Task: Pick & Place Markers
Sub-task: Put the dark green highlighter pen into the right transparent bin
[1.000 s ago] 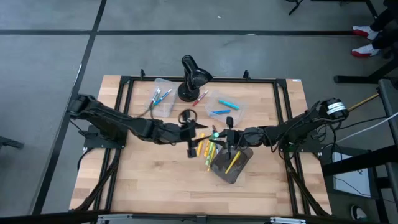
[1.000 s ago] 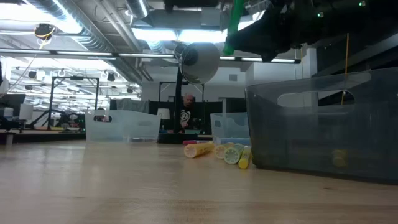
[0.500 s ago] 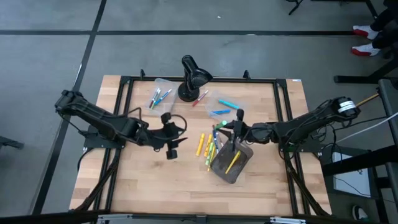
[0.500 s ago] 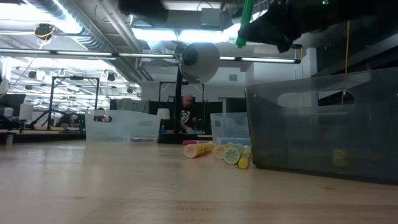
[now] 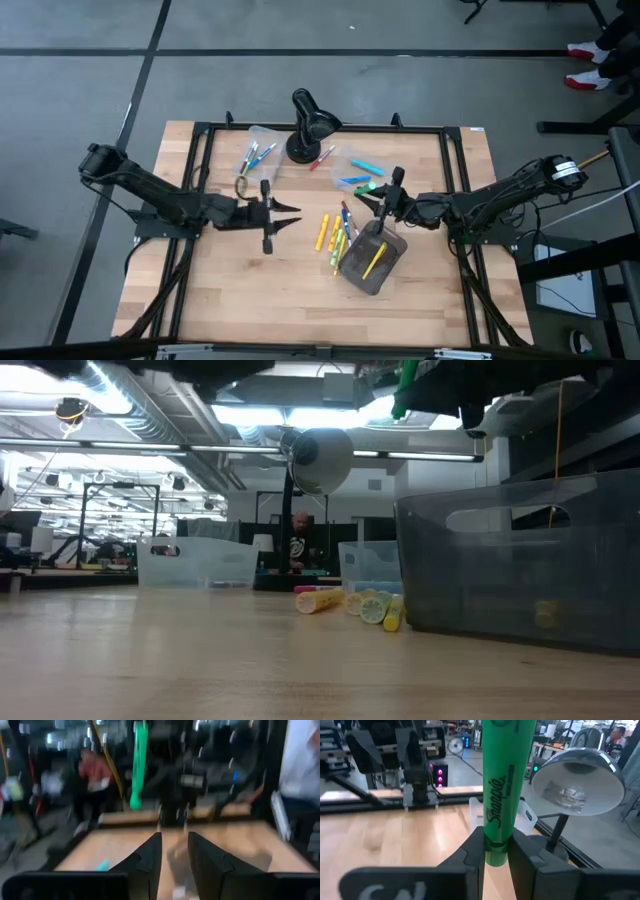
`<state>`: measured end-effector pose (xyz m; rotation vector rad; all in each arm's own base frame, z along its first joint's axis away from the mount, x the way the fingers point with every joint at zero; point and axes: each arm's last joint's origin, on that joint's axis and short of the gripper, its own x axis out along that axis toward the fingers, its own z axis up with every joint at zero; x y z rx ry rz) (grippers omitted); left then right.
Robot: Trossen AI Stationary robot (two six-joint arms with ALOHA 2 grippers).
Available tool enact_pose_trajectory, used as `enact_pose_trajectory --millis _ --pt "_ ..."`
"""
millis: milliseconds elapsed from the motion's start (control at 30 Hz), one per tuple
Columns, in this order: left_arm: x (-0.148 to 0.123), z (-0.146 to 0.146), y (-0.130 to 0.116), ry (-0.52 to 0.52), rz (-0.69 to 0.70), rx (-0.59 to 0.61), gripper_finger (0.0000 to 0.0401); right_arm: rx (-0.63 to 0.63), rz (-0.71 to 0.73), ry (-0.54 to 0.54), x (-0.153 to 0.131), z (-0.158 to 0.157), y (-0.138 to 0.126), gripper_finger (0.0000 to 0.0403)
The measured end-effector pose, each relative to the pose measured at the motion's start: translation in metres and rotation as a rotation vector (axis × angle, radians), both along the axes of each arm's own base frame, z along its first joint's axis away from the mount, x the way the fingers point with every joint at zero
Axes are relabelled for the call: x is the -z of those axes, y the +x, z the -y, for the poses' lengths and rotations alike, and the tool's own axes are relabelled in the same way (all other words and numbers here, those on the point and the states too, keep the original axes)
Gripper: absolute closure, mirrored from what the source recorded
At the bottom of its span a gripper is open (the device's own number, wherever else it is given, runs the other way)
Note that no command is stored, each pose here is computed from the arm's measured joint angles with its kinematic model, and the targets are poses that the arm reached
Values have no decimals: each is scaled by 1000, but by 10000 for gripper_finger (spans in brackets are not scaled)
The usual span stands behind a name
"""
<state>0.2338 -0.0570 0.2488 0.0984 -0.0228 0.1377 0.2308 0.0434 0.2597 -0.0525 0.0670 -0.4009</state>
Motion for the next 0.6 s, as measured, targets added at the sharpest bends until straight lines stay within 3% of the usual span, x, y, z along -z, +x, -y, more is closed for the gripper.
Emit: enact_pose_trajectory --millis 100,233,600 --pt "0 -8 -4 3 111 13 321 6 16 30 -5 2 -5 342" --pt "0 -14 -4 5 119 4 325 43 9 41 -8 10 -12 342" --pt "14 -14 -3 44 -31 -6 326 225 -50 17 -9 40 -22 342"
